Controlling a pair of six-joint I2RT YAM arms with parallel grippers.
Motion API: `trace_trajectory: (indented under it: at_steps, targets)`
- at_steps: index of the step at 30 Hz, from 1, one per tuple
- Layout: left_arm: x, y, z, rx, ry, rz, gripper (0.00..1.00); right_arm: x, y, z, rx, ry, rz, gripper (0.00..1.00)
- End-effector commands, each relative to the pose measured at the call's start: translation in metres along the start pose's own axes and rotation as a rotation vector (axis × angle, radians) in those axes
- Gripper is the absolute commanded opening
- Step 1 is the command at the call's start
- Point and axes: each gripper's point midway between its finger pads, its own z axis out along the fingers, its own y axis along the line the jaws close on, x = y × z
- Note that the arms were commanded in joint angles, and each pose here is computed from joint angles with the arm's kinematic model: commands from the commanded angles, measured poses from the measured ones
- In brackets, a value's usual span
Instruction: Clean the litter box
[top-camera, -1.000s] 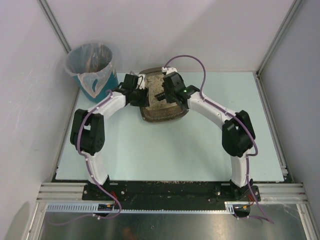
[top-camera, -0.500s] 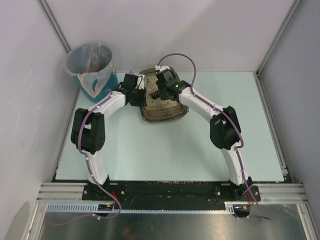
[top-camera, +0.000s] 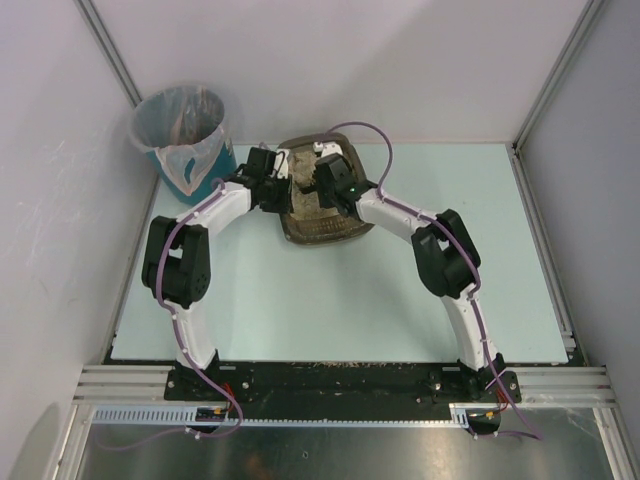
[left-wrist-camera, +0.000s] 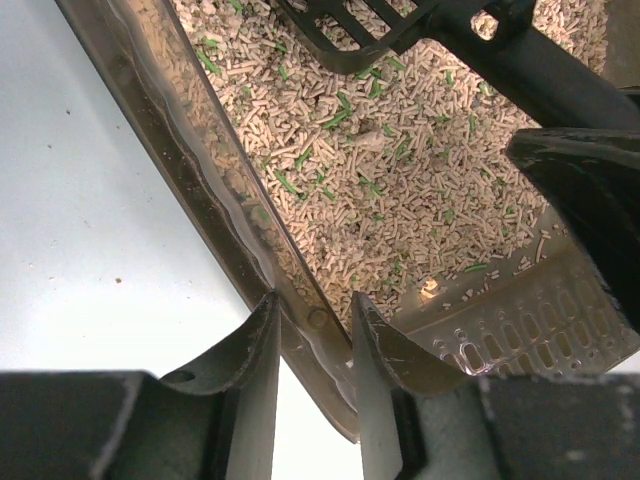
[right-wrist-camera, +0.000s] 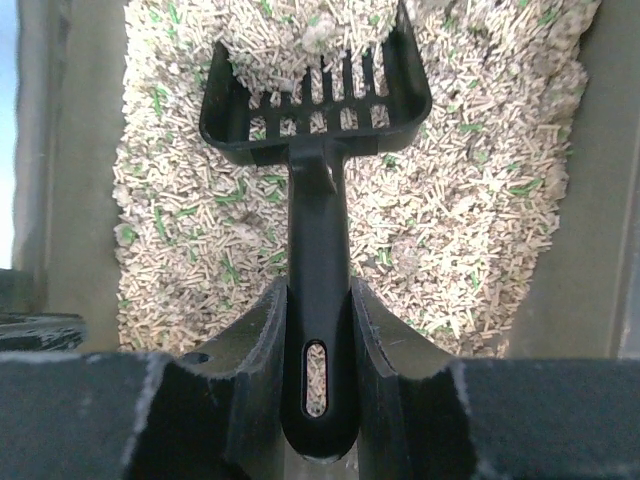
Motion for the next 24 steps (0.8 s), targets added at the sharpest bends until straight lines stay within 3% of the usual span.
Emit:
trace_trajectory:
  at_steps: [1, 5, 15, 24]
  targets:
    - [0.019, -0.027, 0.007, 0.111, 0.06, 0.01, 0.35, 0.033, -0.026, 0.027, 0.032, 0.021, 0.055, 0.0]
    - [0.012, -0.028, -0.002, 0.101, 0.035, 0.012, 0.36, 0.05, -0.029, 0.032, -0.002, 0.002, 0.068, 0.0]
    - [-0.026, -0.032, -0.056, 0.076, -0.109, 0.0, 0.71, 0.027, -0.025, 0.018, -0.068, -0.156, 0.054, 0.0]
    - [-0.042, -0.011, -0.135, 0.046, -0.272, -0.146, 0.73, 0.002, -0.019, -0.022, -0.14, -0.237, 0.104, 0.0]
